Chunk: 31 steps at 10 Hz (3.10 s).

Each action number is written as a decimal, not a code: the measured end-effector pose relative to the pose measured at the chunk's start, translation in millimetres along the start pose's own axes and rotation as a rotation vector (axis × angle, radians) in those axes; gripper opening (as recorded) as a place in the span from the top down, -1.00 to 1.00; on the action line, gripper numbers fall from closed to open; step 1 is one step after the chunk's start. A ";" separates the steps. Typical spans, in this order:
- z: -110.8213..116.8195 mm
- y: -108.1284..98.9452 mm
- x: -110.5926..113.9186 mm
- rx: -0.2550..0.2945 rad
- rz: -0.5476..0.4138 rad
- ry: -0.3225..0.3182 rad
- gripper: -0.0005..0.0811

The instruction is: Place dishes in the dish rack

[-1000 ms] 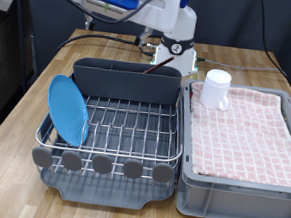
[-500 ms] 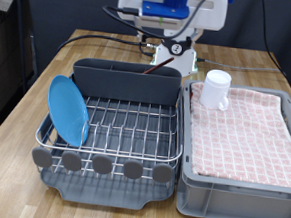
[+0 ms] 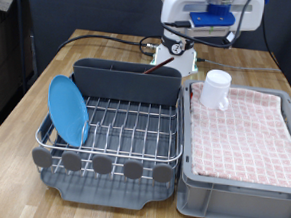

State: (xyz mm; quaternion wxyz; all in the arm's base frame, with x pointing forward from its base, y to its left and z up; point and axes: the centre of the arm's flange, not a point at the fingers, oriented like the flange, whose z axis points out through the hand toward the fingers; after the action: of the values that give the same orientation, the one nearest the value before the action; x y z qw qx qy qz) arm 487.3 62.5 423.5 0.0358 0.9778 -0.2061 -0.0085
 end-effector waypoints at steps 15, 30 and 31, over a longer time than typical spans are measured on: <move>32.2 -82.7 -77.2 -0.118 -0.020 -0.097 -0.98; 139.9 -73.1 -75.3 -0.224 -0.057 -0.190 -0.98; 142.7 -71.1 -74.9 -0.217 -0.061 -0.191 -0.98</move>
State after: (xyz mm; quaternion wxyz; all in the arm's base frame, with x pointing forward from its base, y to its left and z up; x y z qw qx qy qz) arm 442.8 148.2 276.1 0.1211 0.9688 -0.1766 -0.1248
